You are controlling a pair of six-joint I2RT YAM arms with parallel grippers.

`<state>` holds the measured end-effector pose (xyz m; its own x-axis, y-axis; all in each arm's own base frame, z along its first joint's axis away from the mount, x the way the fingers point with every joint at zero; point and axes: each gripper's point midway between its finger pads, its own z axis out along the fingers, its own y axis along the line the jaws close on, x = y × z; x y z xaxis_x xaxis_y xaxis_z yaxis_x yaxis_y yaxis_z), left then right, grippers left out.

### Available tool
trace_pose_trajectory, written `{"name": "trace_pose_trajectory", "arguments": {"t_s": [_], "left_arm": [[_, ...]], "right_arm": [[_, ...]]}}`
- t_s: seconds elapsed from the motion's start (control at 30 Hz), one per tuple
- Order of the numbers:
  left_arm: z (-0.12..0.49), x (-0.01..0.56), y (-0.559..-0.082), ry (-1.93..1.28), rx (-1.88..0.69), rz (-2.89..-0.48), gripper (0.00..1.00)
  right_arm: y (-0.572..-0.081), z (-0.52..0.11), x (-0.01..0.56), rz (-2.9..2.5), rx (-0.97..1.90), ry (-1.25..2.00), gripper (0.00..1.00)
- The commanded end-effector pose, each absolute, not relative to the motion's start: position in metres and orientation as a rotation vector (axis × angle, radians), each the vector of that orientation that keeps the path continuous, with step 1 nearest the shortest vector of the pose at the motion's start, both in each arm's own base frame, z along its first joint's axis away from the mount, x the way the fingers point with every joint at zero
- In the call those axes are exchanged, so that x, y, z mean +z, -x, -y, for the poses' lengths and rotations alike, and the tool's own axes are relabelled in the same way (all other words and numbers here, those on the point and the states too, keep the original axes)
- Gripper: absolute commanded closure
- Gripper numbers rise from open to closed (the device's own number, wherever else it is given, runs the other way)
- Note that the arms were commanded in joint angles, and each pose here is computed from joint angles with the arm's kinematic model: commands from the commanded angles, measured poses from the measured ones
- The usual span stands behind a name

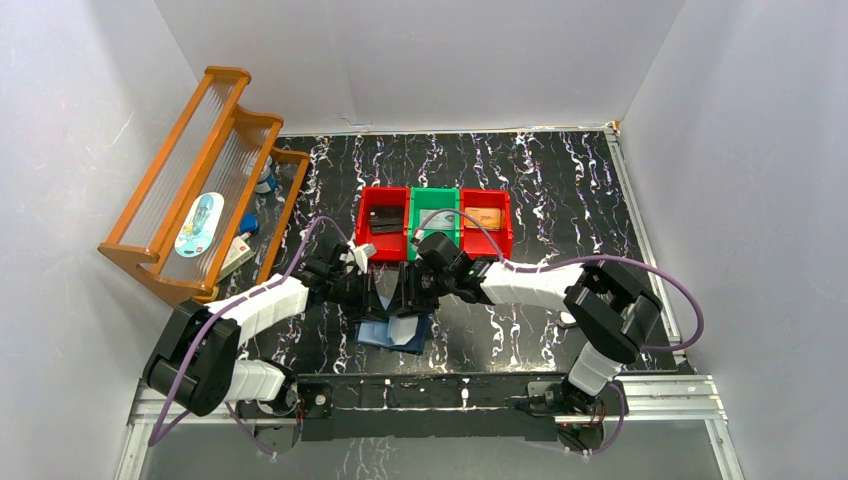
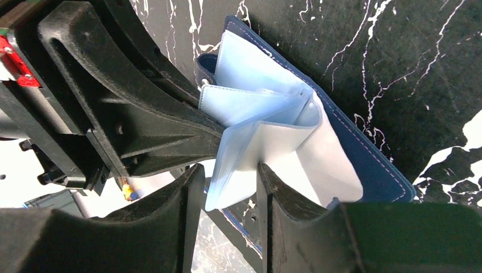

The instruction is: Take the credit cards out of the card holder

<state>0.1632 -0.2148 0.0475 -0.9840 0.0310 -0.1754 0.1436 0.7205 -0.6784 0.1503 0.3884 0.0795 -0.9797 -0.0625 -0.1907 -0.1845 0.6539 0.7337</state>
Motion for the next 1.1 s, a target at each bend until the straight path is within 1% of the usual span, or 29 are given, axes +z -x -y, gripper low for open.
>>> {"name": "trace_pose_trajectory", "arguments": {"t_s": [0.0,0.2,0.33,0.43,0.47,0.53,0.63,0.67,0.8,1.07], "left_arm": [[0.219,0.054,-0.159,-0.162,-1.162,-2.760,1.00],[0.218,0.053,-0.158,-0.159,-1.156,-2.762,1.00],[0.217,0.052,-0.158,-0.155,-1.153,-2.764,1.00],[0.217,0.052,-0.158,-0.155,-1.149,-2.764,1.00],[0.217,0.052,-0.157,-0.156,-1.148,-2.764,1.00],[0.216,0.052,-0.157,-0.153,-1.143,-2.764,1.00],[0.215,0.051,-0.157,-0.150,-1.136,-2.767,1.00],[0.215,0.051,-0.157,-0.148,-1.135,-2.768,1.00],[0.216,0.051,-0.158,-0.151,-1.138,-2.765,1.00],[0.215,0.051,-0.157,-0.153,-1.132,-2.767,1.00]], "right_arm": [[-0.158,-0.402,0.112,-2.609,1.295,0.286,0.52],[-0.159,-0.401,0.109,-2.618,1.261,0.282,0.52],[-0.159,-0.392,0.087,-2.724,1.120,0.238,0.65],[-0.162,-0.372,0.065,-2.819,0.880,0.184,0.67],[-0.165,-0.365,0.061,-2.830,0.801,0.172,0.66],[-0.169,-0.351,0.059,-2.831,0.678,0.141,0.58],[-0.176,-0.337,0.064,-2.800,0.590,0.092,0.47],[-0.178,-0.334,0.065,-2.791,0.572,0.082,0.45],[-0.180,-0.327,0.071,-2.762,0.558,0.051,0.44],[-0.169,-0.348,0.078,-2.748,0.782,0.065,0.43]]}}
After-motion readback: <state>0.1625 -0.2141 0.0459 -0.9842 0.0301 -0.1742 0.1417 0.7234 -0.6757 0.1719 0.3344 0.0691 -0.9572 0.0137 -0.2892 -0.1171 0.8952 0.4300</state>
